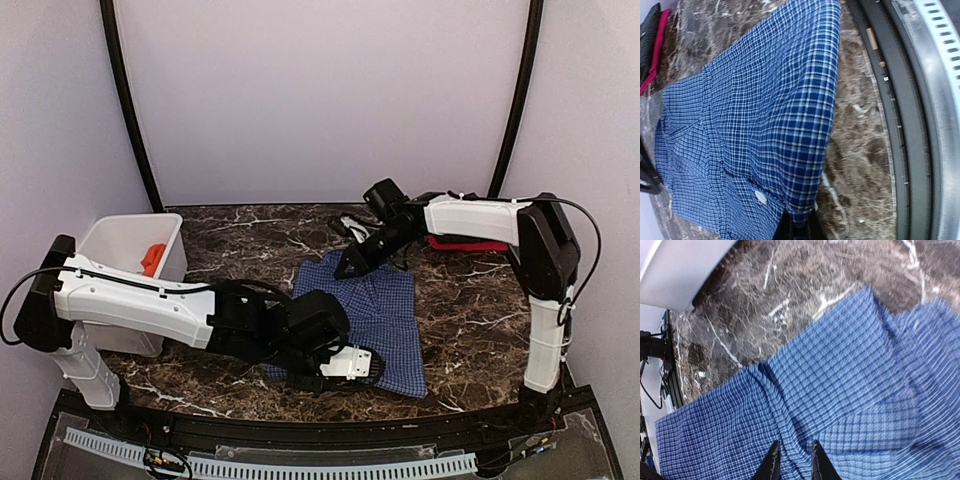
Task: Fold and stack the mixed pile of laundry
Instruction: Pick up the 2/3-rectangle-folded shirt from the center of the board, then fold the 2/3-rectangle-folded shirt at the center of the board.
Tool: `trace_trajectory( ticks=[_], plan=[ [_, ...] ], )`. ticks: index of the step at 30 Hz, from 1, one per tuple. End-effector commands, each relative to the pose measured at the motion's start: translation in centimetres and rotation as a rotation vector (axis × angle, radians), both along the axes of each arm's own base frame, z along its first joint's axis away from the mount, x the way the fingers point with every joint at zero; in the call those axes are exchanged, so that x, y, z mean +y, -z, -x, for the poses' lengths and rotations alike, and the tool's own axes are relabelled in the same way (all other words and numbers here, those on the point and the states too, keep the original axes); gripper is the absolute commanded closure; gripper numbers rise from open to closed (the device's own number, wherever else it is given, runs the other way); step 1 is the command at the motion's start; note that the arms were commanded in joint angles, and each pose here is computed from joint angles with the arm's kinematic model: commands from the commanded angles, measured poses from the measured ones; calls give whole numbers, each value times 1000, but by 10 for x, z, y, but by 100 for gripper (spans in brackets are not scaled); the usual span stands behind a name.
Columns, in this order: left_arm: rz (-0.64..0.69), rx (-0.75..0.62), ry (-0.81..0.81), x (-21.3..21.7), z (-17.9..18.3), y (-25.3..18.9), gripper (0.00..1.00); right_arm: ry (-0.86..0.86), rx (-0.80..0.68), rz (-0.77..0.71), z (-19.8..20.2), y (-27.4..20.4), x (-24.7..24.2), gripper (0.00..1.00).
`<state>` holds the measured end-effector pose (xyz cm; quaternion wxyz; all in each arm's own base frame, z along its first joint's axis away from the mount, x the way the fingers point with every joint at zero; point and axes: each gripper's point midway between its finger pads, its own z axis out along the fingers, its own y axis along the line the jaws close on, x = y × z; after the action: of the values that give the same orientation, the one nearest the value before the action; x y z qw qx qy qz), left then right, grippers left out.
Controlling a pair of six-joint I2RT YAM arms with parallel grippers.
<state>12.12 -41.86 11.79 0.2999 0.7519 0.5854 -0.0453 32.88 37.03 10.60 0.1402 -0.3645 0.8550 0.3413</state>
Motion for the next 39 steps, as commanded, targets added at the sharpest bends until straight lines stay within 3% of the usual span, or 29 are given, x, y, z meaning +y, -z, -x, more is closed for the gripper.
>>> trace_trajectory(
  ticks=[1, 5, 14, 18, 27, 39],
  plan=[
    [-113, 311, 42, 23, 56, -10, 100, 30, -85, -38, -28, -34, -9, 81],
    [-95, 349, 47, 19, 55, -34, 100, 112, -73, -26, -56, -20, -29, 79],
    [-57, 319, 23, -1, 0, -52, 100, 304, -76, 259, -99, 62, -89, 76],
    [6, 276, 11, -14, -37, -60, 98, 239, -20, 241, -88, 83, -79, 79],
    [19, 123, 9, -31, -114, -64, 93, 144, 36, 185, -64, 91, -66, 85],
    [18, -102, 38, -41, -207, -29, 78, 87, 57, 118, -51, 84, -52, 88]
  ],
)
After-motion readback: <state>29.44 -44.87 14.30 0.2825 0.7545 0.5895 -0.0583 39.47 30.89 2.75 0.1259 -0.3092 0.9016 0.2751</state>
